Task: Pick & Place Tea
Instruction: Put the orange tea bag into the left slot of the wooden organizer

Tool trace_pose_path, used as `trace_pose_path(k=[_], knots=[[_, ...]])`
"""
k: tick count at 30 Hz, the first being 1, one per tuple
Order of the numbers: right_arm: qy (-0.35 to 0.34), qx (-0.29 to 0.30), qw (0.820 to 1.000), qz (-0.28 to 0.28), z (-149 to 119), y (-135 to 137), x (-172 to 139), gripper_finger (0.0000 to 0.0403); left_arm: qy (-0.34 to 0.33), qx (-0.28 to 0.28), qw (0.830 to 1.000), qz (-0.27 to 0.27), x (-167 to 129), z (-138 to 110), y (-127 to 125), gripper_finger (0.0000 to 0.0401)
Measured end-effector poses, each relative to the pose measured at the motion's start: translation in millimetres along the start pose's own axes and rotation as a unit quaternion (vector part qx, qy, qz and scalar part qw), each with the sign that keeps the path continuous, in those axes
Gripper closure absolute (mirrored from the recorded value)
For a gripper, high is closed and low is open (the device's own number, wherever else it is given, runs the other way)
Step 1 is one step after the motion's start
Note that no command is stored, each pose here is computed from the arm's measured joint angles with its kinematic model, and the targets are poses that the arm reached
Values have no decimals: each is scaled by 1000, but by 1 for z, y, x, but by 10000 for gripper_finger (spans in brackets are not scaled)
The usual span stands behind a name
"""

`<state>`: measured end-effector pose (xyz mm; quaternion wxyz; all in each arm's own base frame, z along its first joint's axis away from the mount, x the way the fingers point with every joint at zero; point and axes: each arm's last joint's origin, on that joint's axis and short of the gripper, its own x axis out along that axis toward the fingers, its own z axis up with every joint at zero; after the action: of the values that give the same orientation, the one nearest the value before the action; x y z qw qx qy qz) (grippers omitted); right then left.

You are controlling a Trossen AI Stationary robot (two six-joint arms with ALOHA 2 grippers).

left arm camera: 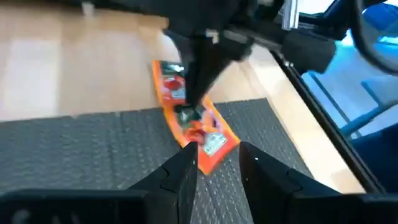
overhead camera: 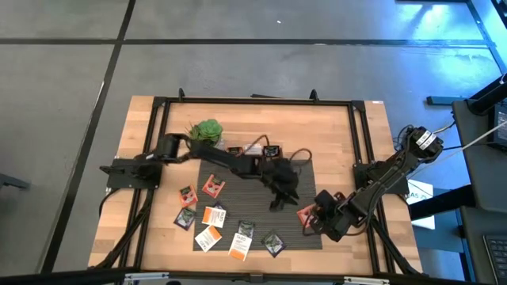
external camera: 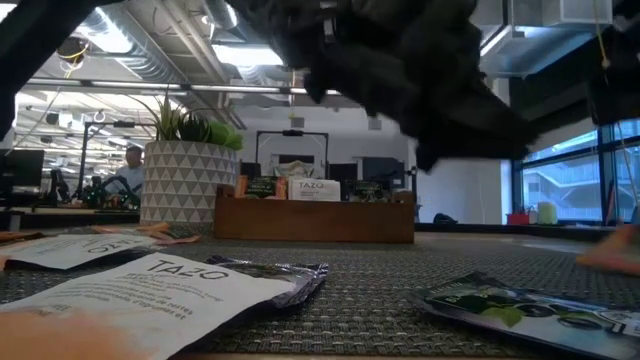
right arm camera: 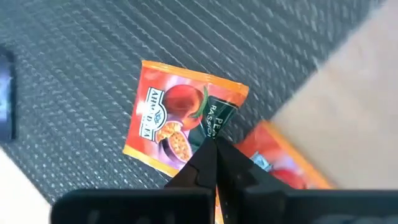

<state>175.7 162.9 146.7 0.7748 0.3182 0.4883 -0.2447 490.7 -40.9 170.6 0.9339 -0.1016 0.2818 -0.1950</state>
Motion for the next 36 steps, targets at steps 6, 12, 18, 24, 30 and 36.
trace_pose_path(k=[6,12,18,24,30,36], knots=[[-61,-76,995,-33,12,16,-25,401,-30,28,999,20,-75,50,-19,286],[-145,-155,977,-34,25,33,-43,402,-100,48,988,110,-131,45,-48,285],[-225,-255,939,-55,46,43,-43,402,-157,25,982,99,-129,-5,-70,287],[-264,-360,894,-47,70,59,-40,403,-151,-24,986,71,-122,-31,-82,286],[-284,-421,861,-16,85,71,-40,403,-146,-64,982,102,-121,-35,-84,290],[-275,-424,863,-15,95,70,-36,403,-132,-88,976,147,-122,-39,-75,290]])
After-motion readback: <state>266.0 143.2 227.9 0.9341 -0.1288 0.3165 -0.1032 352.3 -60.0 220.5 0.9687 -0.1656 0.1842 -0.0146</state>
